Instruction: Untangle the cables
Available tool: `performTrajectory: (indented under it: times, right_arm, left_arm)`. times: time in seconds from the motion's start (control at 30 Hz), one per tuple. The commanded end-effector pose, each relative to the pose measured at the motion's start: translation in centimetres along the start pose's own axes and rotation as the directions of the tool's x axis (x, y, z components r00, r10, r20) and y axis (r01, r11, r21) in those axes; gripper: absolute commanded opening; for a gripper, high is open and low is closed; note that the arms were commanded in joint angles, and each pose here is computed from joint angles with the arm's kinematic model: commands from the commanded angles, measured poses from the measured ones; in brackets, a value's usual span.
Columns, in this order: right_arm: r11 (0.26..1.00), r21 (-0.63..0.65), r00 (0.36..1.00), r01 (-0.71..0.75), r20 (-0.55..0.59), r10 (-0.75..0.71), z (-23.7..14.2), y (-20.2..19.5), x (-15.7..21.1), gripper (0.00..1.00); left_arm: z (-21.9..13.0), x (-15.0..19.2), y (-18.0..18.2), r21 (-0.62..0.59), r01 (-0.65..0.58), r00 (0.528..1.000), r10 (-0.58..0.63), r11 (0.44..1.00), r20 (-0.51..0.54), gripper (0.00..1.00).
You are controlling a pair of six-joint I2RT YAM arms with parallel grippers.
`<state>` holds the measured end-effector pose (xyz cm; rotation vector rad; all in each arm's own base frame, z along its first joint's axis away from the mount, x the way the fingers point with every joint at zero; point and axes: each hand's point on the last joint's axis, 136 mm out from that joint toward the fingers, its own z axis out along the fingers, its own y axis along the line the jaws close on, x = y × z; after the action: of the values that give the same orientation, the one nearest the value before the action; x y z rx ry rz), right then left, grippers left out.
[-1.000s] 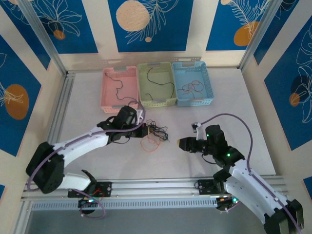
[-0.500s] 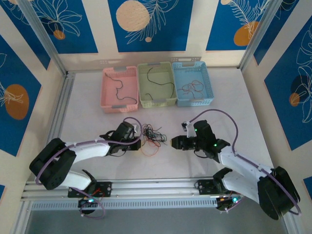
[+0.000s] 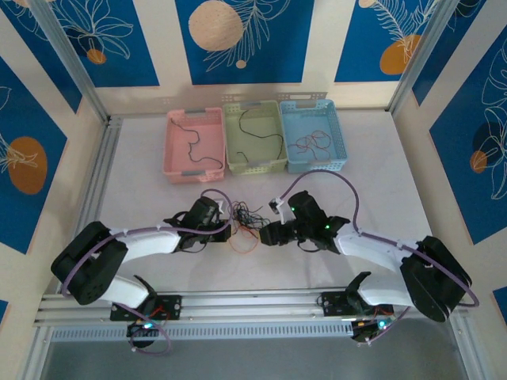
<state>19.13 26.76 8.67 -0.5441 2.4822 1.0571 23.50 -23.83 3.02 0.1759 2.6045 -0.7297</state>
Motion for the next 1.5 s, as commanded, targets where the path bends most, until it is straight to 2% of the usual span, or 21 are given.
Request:
performTrajectory:
  times: [0.0, 0.1, 0.23, 0.53, 0.73, 0.9, 1.1, 1.3, 1.47]
  right_arm:
    - [0.999, 0.013, 0.999, 0.034, 0.007, -0.034, 0.4, 0.3, -1.0, 0.42]
    - [0.999, 0.035, 1.0, 0.027, -0.016, -0.026, 0.9, -0.1, -1.2, 0.39]
    - [1.0, 0.003, 0.998, 0.027, -0.054, -0.027, 1.8, 0.5, -1.2, 0.36]
    - [0.998, 0.067, 0.997, 0.006, -0.081, -0.001, 2.9, -0.9, -1.1, 0.3]
    - [0.996, 0.087, 0.995, 0.009, -0.095, -0.001, 3.1, -1.1, -1.2, 0.18]
    - [0.995, 0.092, 0.996, 0.03, -0.085, -0.022, 2.5, -1.0, -1.3, 0.0]
    - [0.992, 0.119, 0.998, 0.031, -0.065, -0.024, 0.8, -1.9, -1.3, 0.0]
    - [0.985, 0.168, 0.999, -0.039, 0.008, 0.038, -1.7, -4.6, -1.7, 0.0]
    - [0.977, 0.181, 0.988, -0.113, 0.122, 0.092, -3.6, -6.3, -2.1, 0.0]
  left_arm:
    - [0.1, -0.3, -0.1, 0.002, 0.004, 1.0, -0.004, 1.0, 0.017, 0.0]
    - [0.1, -0.2, -0.1, 0.0, 0.005, 1.0, -0.005, 1.0, 0.015, 0.0]
    - [0.1, -0.3, -0.1, 0.002, 0.006, 1.0, -0.006, 1.0, 0.02, 0.0]
    - [0.1, -0.2, -0.1, 0.004, 0.004, 1.0, -0.004, 1.0, 0.019, 0.0]
    - [0.0, -0.2, 0.0, 0.002, 0.006, 1.0, -0.006, 1.0, 0.021, 0.0]
    - [0.0, -0.2, 0.0, -0.001, 0.006, 1.0, -0.006, 1.0, 0.022, 0.0]
    - [-0.4, -0.3, 0.5, -0.019, 0.018, 0.999, -0.017, 1.0, 0.045, 0.0]
    - [-3.3, -1.5, 1.0, -0.081, 0.05, 0.993, -0.041, 0.995, 0.114, 0.0]
    - [-10.0, -3.7, 0.8, -0.146, 0.046, 0.975, -0.013, 0.988, 0.222, 0.0]
